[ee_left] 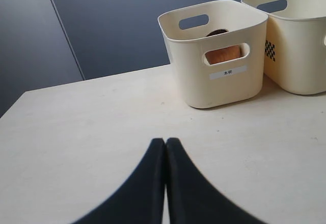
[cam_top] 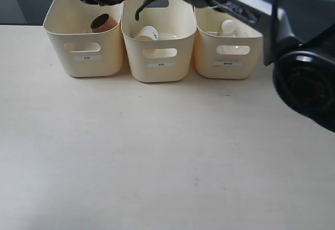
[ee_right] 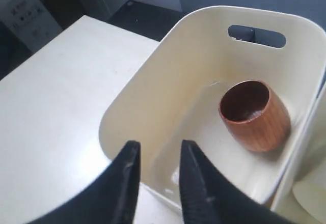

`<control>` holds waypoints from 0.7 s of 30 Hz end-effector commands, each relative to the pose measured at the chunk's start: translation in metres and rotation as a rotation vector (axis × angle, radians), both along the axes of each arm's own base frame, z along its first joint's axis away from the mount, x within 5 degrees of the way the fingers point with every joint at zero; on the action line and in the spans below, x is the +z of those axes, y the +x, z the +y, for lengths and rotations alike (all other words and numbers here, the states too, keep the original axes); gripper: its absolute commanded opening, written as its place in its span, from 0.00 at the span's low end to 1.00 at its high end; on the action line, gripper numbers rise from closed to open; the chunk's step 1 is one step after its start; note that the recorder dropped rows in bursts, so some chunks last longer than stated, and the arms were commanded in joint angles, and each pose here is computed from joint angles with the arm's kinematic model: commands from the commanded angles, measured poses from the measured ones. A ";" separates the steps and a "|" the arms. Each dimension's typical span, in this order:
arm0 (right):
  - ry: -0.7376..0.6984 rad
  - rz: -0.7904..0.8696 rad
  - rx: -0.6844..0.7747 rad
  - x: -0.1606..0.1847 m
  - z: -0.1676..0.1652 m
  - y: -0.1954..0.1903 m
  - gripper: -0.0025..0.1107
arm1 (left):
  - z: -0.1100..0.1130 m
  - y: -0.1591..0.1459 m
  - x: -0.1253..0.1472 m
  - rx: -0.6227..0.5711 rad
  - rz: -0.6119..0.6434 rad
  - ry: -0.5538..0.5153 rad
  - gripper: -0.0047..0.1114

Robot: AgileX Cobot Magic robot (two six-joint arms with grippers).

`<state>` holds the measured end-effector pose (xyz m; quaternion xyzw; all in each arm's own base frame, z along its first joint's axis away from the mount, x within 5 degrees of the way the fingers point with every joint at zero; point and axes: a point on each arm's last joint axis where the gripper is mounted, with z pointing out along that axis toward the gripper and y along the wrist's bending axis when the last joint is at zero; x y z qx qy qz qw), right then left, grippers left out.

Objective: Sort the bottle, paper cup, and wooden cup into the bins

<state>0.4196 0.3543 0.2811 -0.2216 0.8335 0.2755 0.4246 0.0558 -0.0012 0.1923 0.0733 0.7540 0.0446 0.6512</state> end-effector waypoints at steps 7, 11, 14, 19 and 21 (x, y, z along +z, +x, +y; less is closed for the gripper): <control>-0.332 0.043 0.048 0.077 -0.050 -0.046 0.02 | 0.000 0.000 0.000 -0.003 -0.004 -0.007 0.04; -0.365 0.036 0.040 0.106 -0.067 -0.064 0.02 | 0.000 0.000 0.000 -0.003 -0.004 -0.007 0.04; -0.394 0.034 0.031 0.130 -0.083 -0.080 0.02 | 0.000 0.000 0.000 -0.003 -0.004 -0.007 0.04; -0.404 -0.008 0.004 0.167 -0.110 -0.108 0.02 | 0.000 0.000 0.000 -0.003 -0.004 -0.007 0.04; -0.392 -0.028 -0.010 0.180 -0.121 -0.121 0.02 | 0.000 0.000 0.000 -0.003 -0.004 -0.007 0.04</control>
